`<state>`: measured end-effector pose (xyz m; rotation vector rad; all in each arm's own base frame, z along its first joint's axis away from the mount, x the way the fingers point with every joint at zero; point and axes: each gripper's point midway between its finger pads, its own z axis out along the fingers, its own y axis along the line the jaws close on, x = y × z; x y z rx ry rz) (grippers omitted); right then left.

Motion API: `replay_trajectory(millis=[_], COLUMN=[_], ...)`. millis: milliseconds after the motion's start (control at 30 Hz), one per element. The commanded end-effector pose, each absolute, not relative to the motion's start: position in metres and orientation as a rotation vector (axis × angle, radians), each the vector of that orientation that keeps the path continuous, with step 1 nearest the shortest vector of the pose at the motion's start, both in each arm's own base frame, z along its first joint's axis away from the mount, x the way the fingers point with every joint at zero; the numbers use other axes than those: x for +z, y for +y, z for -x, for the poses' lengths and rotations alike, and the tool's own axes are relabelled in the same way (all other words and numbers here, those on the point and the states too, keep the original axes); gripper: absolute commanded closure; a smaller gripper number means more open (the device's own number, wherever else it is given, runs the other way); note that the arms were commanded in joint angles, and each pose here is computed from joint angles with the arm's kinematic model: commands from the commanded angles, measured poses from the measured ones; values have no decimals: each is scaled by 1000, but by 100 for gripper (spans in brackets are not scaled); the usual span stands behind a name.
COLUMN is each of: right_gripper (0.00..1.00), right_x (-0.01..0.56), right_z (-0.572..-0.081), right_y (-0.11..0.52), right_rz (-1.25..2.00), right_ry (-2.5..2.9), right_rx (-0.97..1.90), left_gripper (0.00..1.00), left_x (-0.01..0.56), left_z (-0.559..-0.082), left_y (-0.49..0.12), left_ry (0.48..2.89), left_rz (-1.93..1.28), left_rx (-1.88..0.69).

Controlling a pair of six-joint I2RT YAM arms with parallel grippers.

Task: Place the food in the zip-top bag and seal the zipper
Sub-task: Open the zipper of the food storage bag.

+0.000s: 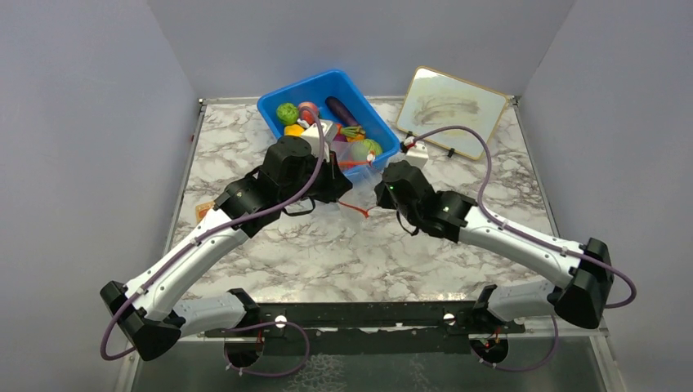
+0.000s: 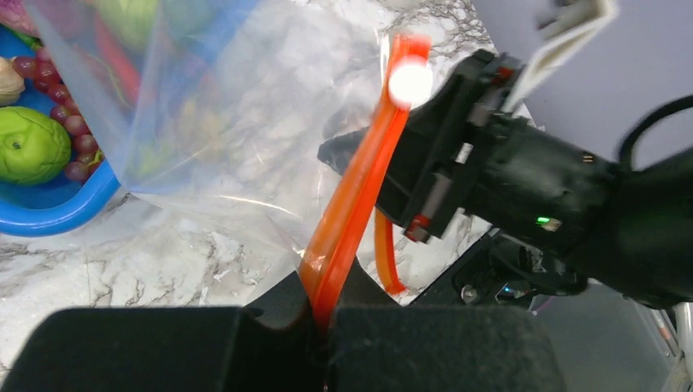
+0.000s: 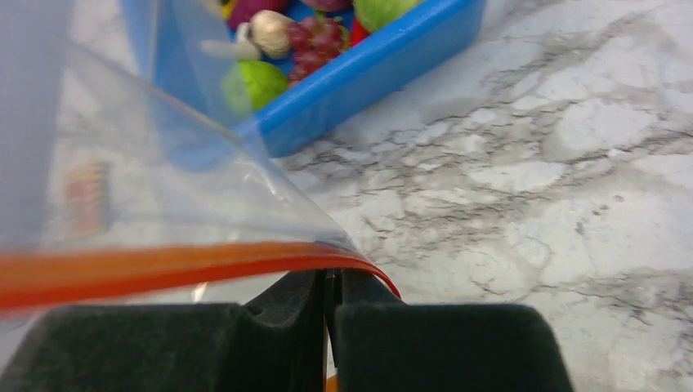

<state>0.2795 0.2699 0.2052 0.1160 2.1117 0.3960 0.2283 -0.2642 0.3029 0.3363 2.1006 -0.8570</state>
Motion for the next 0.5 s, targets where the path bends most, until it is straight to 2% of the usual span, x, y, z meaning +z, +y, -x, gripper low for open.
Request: replay_trajectory(millis=[0, 67, 133, 333, 467], right_gripper=[99, 99, 99, 99, 99], right_x=[275, 307, 317, 306, 270], right_z=[-261, -244, -239, -263, -286], right_y=[304, 332, 347, 364, 362], right_rz=[-43, 34, 43, -40, -161], right_ry=[1976, 1906, 1916, 1945, 2013], right_rx=[801, 1044, 1132, 1083, 936], left_gripper=[100, 100, 100, 100, 100], left_x=[305, 299, 298, 307, 312], left_z=[-227, -228, -228, -225, -222], left_y=[-273, -278, -282, -286, -286], left_ry=[2091, 2099, 2099, 2066, 2049], left_rz=[-371, -381, -387, -417, -426], left_rx=[-895, -913, -929, -969, -985])
